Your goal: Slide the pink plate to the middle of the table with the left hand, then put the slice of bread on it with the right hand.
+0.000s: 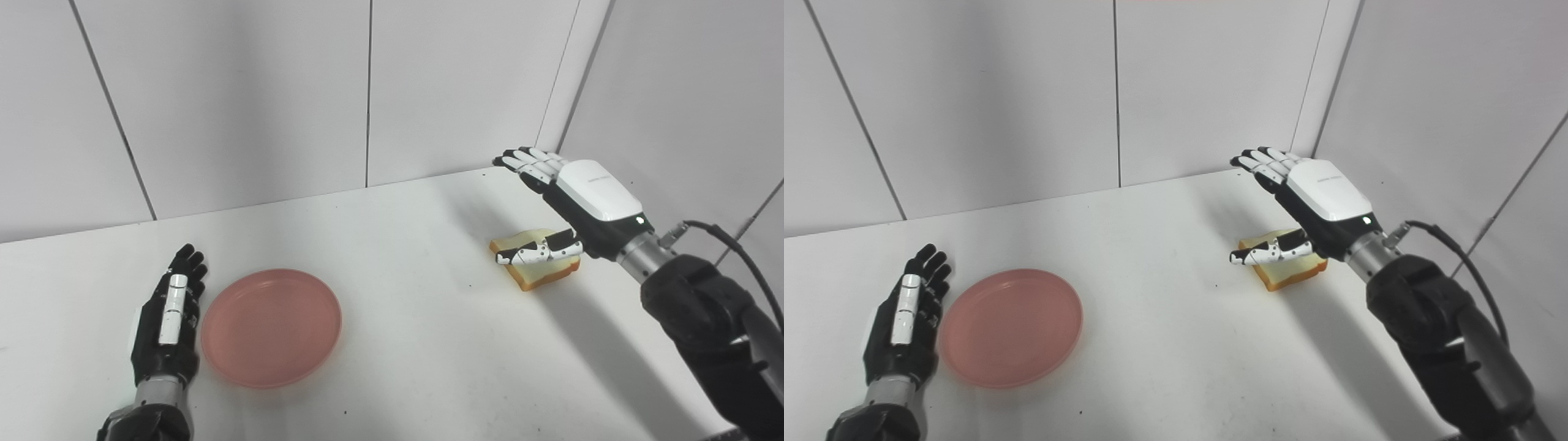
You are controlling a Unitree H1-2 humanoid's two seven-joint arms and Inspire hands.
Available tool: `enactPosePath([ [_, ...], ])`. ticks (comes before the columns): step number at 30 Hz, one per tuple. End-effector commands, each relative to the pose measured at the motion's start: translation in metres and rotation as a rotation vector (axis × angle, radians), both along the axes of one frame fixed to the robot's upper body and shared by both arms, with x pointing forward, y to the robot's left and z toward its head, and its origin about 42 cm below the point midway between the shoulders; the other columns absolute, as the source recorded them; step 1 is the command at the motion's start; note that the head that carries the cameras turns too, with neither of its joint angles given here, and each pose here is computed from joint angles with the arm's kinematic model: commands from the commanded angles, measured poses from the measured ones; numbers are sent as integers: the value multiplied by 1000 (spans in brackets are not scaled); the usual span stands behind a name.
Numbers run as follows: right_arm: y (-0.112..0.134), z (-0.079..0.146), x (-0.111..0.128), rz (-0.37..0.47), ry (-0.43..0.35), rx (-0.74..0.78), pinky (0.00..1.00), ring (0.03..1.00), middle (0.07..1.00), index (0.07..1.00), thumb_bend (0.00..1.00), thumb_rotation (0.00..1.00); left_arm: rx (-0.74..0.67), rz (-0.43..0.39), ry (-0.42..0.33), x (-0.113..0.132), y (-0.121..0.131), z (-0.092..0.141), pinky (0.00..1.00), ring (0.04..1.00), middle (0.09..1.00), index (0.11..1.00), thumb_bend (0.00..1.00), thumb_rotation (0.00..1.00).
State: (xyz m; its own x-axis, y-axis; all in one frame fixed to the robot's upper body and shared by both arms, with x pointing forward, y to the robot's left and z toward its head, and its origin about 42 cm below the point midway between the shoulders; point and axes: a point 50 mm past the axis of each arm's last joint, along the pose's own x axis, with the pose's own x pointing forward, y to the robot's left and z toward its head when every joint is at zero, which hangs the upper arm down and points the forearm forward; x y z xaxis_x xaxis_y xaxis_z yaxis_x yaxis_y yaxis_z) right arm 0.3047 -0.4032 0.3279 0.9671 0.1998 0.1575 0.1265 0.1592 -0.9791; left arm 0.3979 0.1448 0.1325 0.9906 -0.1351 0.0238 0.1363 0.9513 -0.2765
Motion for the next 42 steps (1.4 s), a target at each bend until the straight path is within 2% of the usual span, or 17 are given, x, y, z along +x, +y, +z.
enactPosePath([
  [1,-8,23,10,2,-25,-47,969,956,929,881,1000,492,16,-7,20,1,1,-2,1000,935,900,840,730,708],
  [4,-17,31,26,-13,86,-135,998,994,969,919,1000,424,13,-6,19,1,2,-3,1000,933,899,838,727,707],
  [7,-23,38,36,-29,204,-182,999,987,962,925,1000,377,7,-5,20,0,1,-2,1000,933,899,834,721,701],
  [10,-30,38,40,-42,302,-211,967,980,971,944,1000,304,6,-8,23,-1,1,-4,1000,933,899,839,723,701],
  [13,-36,37,42,-59,350,-250,911,972,973,965,1000,219,2,-8,29,-2,-1,-4,1000,933,898,842,721,698],
  [16,-39,36,43,-69,380,-290,901,970,975,975,1000,169,6,-8,30,-3,-2,-5,1000,932,899,846,715,704],
  [19,-39,37,46,-82,404,-340,882,960,982,989,1000,51,8,-7,32,-3,-2,-6,1000,936,903,846,709,710],
  [21,-38,40,49,-94,426,-359,879,961,989,994,1000,19,12,-6,32,-4,-1,-4,1000,934,903,842,701,712],
  [32,-33,42,70,-186,540,-458,913,970,998,1000,1000,87,9,-5,35,-4,0,-6,1000,935,903,832,692,706],
  [37,-33,31,77,-202,557,-510,951,988,1000,994,1000,102,3,-5,39,-5,-2,-8,1000,927,894,826,692,706],
  [38,-33,29,78,-205,558,-521,993,999,1000,993,1000,104,4,-4,40,-5,-2,-8,1000,928,895,828,689,710],
  [42,-28,23,87,-203,552,-578,1000,1000,1000,981,1000,118,18,-3,39,-6,-1,-8,1000,928,902,844,705,724],
])
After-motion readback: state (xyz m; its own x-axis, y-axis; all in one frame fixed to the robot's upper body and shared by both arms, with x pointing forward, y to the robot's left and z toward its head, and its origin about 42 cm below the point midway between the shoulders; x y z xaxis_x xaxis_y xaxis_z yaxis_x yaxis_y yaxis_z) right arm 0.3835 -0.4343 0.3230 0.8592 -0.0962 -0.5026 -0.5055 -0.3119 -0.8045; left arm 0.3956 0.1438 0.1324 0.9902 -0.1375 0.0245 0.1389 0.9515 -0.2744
